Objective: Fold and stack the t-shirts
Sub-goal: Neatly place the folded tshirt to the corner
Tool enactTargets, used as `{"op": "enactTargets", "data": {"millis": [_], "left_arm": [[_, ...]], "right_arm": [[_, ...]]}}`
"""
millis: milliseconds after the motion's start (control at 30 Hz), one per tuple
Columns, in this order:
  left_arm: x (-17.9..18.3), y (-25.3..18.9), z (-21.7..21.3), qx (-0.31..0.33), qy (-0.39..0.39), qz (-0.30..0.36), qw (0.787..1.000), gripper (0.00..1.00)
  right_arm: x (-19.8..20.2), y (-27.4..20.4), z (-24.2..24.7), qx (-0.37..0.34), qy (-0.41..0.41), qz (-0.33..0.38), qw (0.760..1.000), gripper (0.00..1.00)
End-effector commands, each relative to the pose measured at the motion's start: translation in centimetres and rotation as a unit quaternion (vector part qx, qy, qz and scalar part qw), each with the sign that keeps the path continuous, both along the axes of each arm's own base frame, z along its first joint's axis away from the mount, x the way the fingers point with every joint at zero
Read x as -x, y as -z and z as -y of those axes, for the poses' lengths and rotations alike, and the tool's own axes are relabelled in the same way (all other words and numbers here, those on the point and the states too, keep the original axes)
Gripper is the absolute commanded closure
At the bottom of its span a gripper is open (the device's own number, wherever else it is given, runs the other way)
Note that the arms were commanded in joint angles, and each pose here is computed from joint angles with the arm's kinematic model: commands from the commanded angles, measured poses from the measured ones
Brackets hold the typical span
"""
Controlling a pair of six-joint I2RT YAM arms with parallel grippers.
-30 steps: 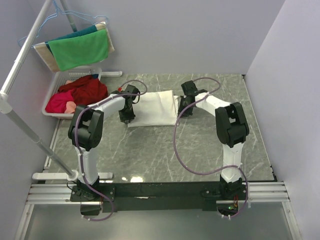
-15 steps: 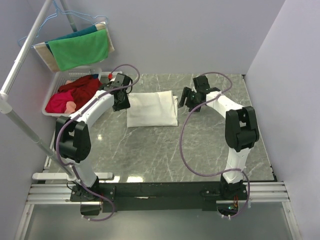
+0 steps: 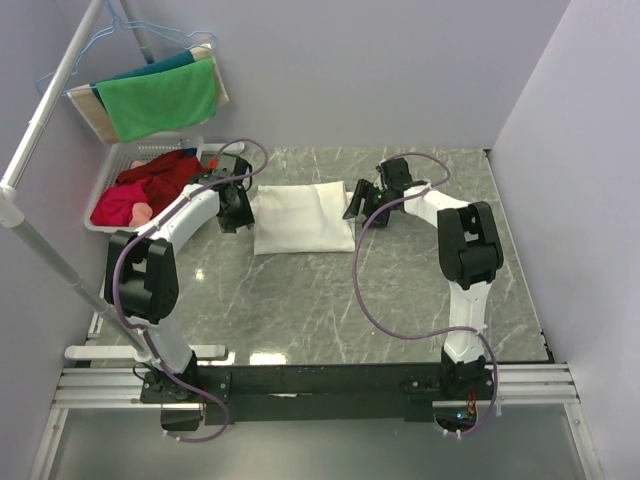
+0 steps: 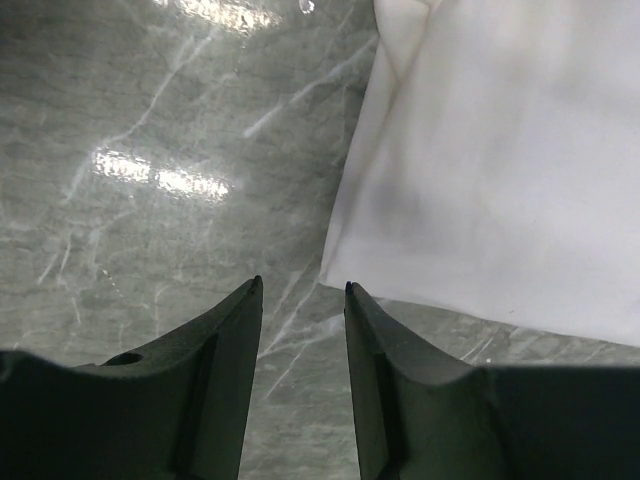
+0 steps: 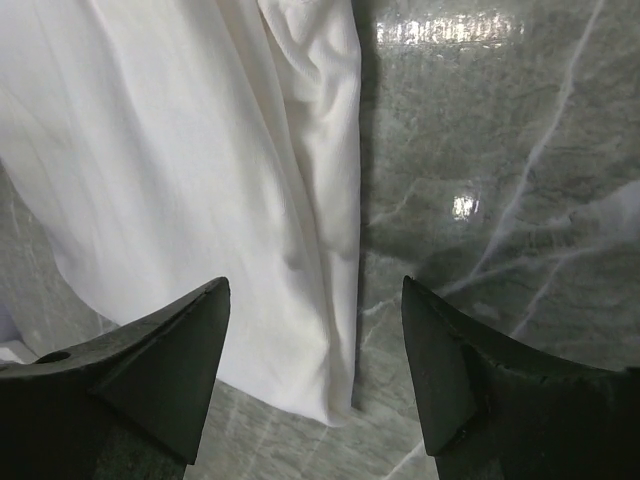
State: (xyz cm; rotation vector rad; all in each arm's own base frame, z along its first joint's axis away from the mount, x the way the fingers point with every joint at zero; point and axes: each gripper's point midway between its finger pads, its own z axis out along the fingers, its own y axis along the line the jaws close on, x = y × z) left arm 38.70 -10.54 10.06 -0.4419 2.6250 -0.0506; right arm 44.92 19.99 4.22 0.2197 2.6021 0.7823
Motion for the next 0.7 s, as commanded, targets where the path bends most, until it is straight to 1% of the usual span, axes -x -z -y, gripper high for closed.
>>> {"op": "enactTargets", "data": {"millis": [0, 167, 367, 567, 667], "left_arm": [[-0.6, -1.6, 0.7, 0.035, 0.016, 0.027, 0.999, 0.55], [-1.0, -2.2, 0.2, 0.041, 0.013, 0.033, 0.999, 0.55], [-1.2, -2.7, -0.4, 0.050, 0.007, 0.037, 0.998, 0.55], [-1.4, -3.4, -1.0, 0.055, 0.004, 0.044, 0.998, 0.55], [-1.4, -3.8, -1.2, 0.056, 0.002, 0.047, 0.997, 0.55]], "right_arm": [[-1.5, -0.6, -0.9, -0.035, -0.012, 0.021, 0.999, 0.24], [-0.7, 1.3, -2.0, -0.071, -0.027, -0.007, 0.997, 0.25], [-0.1, 2.5, -3.9, -0.121, -0.046, -0.032, 0.991, 0.26], [0.4, 3.4, -5.7, -0.132, -0.076, -0.054, 0.987, 0.28], [0.6, 3.7, -6.6, -0.132, -0.089, -0.063, 0.985, 0.33]]}}
